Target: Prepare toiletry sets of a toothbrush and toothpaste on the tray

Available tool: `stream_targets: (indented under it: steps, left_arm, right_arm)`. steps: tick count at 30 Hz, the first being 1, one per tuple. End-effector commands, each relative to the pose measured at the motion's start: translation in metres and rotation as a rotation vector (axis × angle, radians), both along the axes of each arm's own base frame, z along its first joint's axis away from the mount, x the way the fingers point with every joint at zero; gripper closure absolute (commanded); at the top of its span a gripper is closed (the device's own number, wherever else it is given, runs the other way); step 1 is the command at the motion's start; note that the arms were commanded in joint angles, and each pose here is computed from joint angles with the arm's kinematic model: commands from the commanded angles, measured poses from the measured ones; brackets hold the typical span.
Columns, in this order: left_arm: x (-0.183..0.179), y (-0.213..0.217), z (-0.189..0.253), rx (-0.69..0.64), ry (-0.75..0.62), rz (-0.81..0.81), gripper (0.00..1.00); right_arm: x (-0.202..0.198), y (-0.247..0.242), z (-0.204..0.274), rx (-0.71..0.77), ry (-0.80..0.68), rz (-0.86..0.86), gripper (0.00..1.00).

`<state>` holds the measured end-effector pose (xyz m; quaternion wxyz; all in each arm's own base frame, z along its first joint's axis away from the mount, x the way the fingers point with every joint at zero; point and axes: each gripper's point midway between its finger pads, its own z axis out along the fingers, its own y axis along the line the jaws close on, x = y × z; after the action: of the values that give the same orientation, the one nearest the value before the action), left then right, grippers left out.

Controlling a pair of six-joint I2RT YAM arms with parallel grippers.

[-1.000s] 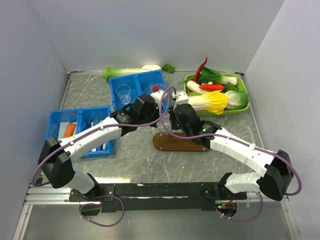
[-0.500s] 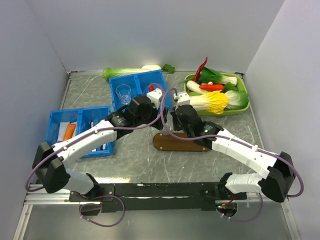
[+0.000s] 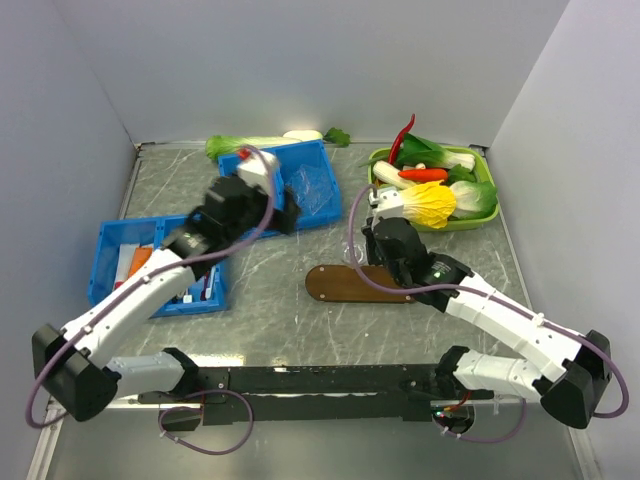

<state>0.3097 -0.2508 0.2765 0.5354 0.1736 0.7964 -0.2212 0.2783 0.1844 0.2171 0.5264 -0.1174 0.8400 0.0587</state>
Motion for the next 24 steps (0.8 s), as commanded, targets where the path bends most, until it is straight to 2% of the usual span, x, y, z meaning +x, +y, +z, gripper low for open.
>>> stream_targets:
  steps: [1, 4, 7, 12, 24]
  left_arm:
    - [0.03, 0.063, 0.044, -0.15, -0.085, 0.191, 0.03]
    - [0.038, 0.098, 0.05, -0.114, -0.138, 0.344, 0.04]
    - [0.04, 0.114, 0.05, -0.083, -0.17, 0.416, 0.04]
    - [0.041, 0.111, 0.046, -0.078, -0.16, 0.403, 0.03]
    - [0.042, 0.109, 0.043, -0.071, -0.155, 0.395, 0.04]
  right_arm:
    - [-0.005, 0.016, 0.003, 0.072, -0.003, 0.083, 1.0]
    - [-0.007, 0.036, -0.01, 0.109, 0.054, 0.141, 1.0]
    - [-0.007, 0.058, -0.021, 0.139, 0.109, 0.195, 1.0]
    - [-0.012, 0.078, -0.031, 0.188, 0.165, 0.26, 1.0]
    - [-0.01, 0.08, -0.062, 0.123, 0.239, 0.24, 1.0]
